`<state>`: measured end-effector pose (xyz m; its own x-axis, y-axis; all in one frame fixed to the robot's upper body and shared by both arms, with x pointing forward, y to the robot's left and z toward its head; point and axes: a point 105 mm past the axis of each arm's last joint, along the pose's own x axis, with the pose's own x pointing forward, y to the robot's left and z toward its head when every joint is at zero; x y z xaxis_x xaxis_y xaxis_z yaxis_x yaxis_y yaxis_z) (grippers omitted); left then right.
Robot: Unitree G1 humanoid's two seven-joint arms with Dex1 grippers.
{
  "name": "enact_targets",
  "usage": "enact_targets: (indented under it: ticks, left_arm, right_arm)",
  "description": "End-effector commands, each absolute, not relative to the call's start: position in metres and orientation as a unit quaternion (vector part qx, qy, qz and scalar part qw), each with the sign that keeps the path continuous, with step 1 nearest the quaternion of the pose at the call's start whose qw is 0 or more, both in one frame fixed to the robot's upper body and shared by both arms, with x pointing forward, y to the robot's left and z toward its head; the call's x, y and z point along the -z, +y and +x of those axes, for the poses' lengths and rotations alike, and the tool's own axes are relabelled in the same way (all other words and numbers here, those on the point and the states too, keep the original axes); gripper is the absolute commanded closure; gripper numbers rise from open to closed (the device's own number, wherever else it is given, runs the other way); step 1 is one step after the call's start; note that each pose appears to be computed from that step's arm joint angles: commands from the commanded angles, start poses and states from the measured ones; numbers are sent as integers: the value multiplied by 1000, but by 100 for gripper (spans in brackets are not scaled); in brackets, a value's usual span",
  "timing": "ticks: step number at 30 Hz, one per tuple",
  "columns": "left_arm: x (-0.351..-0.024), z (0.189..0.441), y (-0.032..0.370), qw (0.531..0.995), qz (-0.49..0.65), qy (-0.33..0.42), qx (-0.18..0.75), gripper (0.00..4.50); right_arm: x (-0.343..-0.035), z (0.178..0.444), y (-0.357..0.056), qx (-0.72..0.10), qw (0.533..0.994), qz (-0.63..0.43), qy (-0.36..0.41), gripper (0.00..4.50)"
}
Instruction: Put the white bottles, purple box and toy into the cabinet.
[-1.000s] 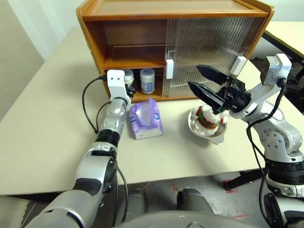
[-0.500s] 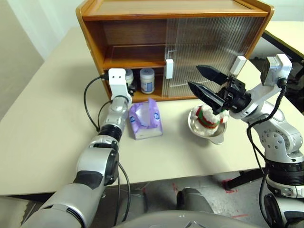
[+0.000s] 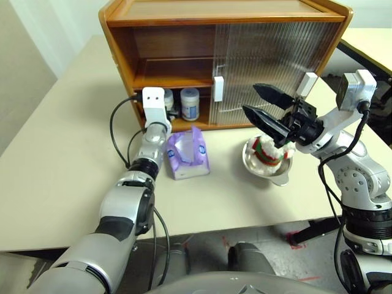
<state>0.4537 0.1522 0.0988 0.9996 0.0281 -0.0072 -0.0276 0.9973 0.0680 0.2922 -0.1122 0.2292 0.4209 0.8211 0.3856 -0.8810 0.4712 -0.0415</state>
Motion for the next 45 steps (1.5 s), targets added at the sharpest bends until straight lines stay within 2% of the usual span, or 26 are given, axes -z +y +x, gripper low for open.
enact_targets:
  ticks: [1, 24, 45]
  left_arm:
    - [-102, 455, 148, 999, 42, -1, -9, 2]
    - [-92, 434, 151, 999, 32, -14, -28, 2]
    - [-108, 409, 157, 999, 32, -26, 18, 2]
  right_arm:
    - [-232, 291, -112, -508, 837, 77, -187, 0]
    - [-228, 290, -108, -523, 830, 81, -179, 0]
    - [-229, 293, -106, -527, 826, 83, -180, 0]
